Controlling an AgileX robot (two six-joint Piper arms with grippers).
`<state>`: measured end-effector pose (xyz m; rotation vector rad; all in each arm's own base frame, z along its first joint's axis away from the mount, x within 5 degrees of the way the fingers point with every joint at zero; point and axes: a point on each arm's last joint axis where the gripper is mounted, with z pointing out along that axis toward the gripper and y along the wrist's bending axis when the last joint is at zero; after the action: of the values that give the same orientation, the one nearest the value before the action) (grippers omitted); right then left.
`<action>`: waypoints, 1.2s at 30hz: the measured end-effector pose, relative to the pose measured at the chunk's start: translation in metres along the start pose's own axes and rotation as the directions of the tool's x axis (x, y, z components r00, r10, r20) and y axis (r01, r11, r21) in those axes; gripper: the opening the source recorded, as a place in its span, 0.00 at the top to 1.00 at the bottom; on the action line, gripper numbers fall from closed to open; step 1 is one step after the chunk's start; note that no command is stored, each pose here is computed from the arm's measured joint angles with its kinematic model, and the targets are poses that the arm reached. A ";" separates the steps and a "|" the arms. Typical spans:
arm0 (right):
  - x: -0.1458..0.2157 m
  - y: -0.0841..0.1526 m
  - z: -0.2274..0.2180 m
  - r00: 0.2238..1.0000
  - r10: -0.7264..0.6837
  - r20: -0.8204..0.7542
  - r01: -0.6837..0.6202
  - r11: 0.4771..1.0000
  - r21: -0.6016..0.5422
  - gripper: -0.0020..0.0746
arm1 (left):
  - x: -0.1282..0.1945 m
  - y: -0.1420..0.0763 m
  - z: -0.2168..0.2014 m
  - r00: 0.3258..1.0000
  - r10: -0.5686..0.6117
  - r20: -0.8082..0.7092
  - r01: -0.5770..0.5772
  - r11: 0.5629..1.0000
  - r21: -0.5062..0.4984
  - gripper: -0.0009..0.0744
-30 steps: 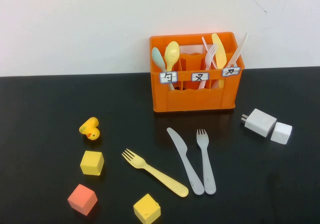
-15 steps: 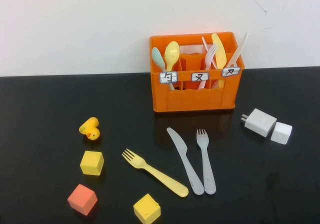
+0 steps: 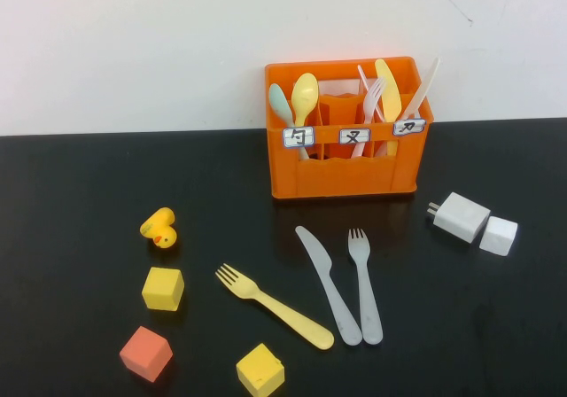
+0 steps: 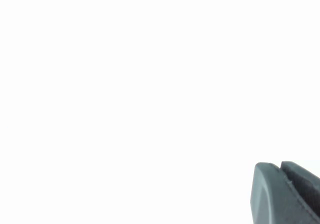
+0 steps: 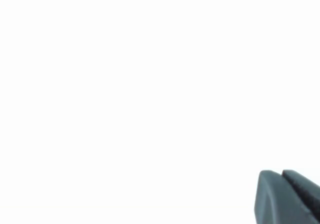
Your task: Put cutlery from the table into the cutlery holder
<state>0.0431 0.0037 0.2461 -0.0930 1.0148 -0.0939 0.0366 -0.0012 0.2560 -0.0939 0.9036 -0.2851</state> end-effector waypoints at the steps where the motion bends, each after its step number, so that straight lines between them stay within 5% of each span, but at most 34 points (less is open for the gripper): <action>1: -0.001 0.000 0.000 1.000 -0.005 0.011 0.005 1.000 0.000 0.98 | -0.005 -0.001 0.000 0.998 0.000 0.055 0.000 1.000 0.013 0.99; 7: -0.009 -0.002 0.004 0.999 0.033 -0.022 -0.033 0.999 0.006 0.98 | -0.016 -0.001 0.003 0.979 -0.176 0.105 0.176 0.984 0.010 0.99; 14: -0.066 -0.015 0.023 0.966 -0.036 -0.256 0.045 0.999 0.030 0.98 | -0.055 -0.016 0.040 0.923 -0.158 -0.351 0.122 0.985 -0.122 0.99; 20: -0.074 -0.024 0.060 0.769 -0.063 -0.636 0.082 0.997 0.000 0.98 | -0.048 -0.017 0.080 0.717 -0.170 -0.677 0.029 0.976 -0.214 0.99; 26: -0.033 -0.011 0.093 0.503 -0.261 -0.824 0.055 0.961 -0.271 0.98 | -0.007 -0.010 0.106 0.553 -0.330 -0.765 0.074 0.934 -0.350 0.99; 30: -0.012 0.001 0.108 0.466 -0.272 -0.842 -0.067 0.938 -0.340 0.98 | 0.028 -0.006 0.119 0.402 -0.450 -0.798 0.087 0.886 -0.456 0.99; 33: 0.000 0.009 0.116 0.449 -0.265 -0.853 -0.148 0.920 -0.364 0.98 | 0.056 -0.007 0.129 0.219 -0.547 -0.808 0.088 0.836 -0.542 0.99; 36: 0.015 0.016 0.122 0.417 -0.290 -0.861 -0.222 0.887 -0.405 0.98 | 0.088 -0.011 0.140 0.035 -0.544 -0.838 0.105 0.836 -0.538 0.99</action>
<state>0.1556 0.0220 0.2956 -0.5699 2.1752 0.0908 0.1956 -0.0423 0.2771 -0.5097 2.3886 -0.6878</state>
